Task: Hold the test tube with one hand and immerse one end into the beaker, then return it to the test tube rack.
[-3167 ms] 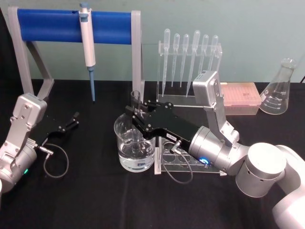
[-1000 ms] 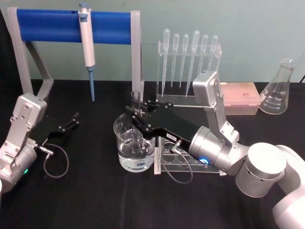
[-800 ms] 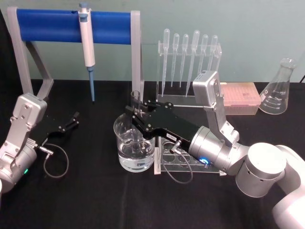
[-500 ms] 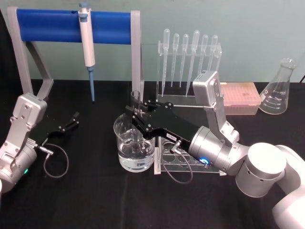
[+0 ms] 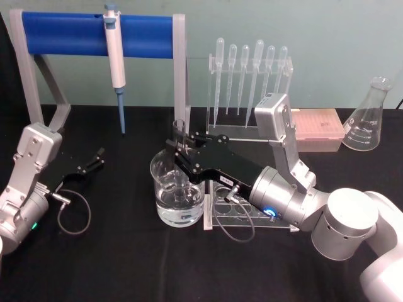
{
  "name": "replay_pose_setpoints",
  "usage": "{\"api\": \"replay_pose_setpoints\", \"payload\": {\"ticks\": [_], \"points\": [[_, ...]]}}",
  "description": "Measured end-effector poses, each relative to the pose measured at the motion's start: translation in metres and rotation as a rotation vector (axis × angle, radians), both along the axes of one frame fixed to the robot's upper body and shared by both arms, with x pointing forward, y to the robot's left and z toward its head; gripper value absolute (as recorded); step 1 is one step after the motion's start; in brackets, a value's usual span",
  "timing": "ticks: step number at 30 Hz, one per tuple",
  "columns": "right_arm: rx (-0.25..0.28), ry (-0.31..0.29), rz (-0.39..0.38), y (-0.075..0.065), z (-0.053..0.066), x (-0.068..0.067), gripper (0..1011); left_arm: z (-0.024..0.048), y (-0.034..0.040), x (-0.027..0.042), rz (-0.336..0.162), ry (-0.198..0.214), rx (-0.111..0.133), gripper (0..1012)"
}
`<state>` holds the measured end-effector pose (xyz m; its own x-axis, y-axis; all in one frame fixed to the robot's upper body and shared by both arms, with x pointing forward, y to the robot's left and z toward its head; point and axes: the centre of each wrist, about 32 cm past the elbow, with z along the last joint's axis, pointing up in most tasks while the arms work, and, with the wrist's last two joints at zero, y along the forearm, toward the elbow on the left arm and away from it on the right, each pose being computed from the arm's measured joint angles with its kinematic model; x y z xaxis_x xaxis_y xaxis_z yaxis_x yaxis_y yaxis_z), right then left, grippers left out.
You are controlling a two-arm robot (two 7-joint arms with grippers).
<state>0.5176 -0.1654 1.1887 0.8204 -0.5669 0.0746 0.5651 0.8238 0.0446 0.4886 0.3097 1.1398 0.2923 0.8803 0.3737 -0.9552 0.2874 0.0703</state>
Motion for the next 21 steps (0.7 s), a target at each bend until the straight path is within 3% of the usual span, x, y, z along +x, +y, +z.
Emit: {"api": "replay_pose_setpoints", "payload": {"ticks": [21], "points": [[0.0, 0.0, 0.0, 0.0, 0.0, 0.0, 234, 0.0, 0.0, 0.0, 0.0, 0.0, 0.0, 1000]]}}
